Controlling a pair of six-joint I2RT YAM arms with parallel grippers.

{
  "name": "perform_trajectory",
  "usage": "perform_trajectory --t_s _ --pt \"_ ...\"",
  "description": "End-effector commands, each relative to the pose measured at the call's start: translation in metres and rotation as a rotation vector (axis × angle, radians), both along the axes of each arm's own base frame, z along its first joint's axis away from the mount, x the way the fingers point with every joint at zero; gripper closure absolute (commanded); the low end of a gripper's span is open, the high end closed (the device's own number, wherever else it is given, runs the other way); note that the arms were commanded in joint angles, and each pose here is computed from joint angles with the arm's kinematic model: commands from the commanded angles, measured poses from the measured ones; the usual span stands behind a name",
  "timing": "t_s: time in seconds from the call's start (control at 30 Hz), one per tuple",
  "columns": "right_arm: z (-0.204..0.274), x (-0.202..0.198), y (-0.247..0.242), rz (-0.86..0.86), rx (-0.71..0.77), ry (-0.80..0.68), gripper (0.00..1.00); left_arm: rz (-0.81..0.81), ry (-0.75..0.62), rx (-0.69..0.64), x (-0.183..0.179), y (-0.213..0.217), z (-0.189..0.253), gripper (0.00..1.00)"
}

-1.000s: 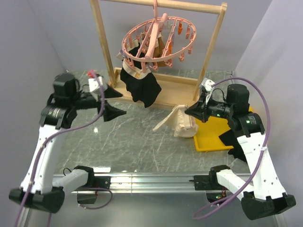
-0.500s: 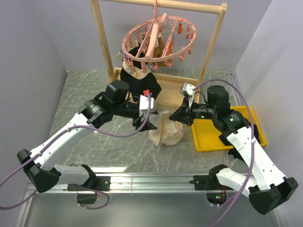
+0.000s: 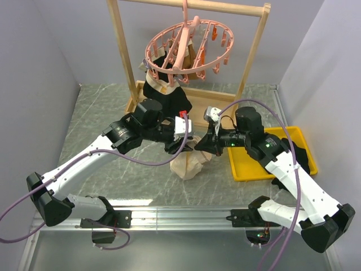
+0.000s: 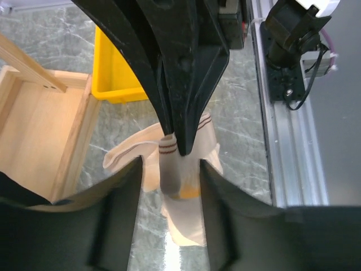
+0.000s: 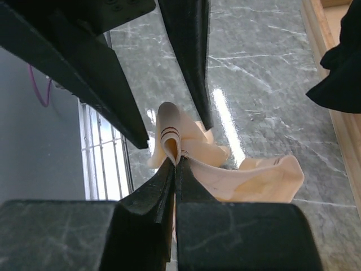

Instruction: Clip the underwear to the hanger

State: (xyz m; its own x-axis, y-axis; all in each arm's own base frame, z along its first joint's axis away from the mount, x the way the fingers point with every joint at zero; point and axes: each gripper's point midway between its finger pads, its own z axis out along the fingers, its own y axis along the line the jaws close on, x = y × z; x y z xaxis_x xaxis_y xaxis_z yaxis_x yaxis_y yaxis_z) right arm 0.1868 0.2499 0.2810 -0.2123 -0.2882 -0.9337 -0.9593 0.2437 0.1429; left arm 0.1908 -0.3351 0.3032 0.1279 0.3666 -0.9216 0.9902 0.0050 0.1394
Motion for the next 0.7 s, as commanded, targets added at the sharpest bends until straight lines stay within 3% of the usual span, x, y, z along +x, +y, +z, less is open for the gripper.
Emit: perform_trajectory --t_s 0.0,0.1,0.17,0.2,0.33,0.43,0.67 --pt "0.011 0.006 0.006 0.000 0.028 -0.069 1.00 0.013 -0.001 -0.028 0.000 -0.004 0.008 0.55" --pt "0.012 0.008 0.004 -0.015 0.026 -0.087 0.98 0.022 0.032 0.030 0.000 0.000 -0.004 0.93" --pt "0.012 0.010 0.002 -0.034 0.021 -0.099 0.82 0.037 0.038 0.042 -0.001 0.003 -0.008 0.98" --pt "0.007 0.012 0.000 -0.046 0.009 -0.100 0.63 0.043 0.030 0.043 -0.001 0.007 -0.009 1.00" --pt "-0.012 0.024 -0.017 -0.113 -0.079 -0.154 0.39 0.052 -0.054 0.028 -0.015 0.032 0.000 1.00" --pt "-0.034 0.028 -0.033 -0.120 -0.153 -0.192 0.32 0.038 -0.086 0.052 -0.028 0.054 -0.012 1.00" --pt "-0.079 0.037 -0.048 -0.016 -0.313 -0.255 0.32 -0.134 -0.113 0.284 -0.071 0.105 -0.086 1.00"
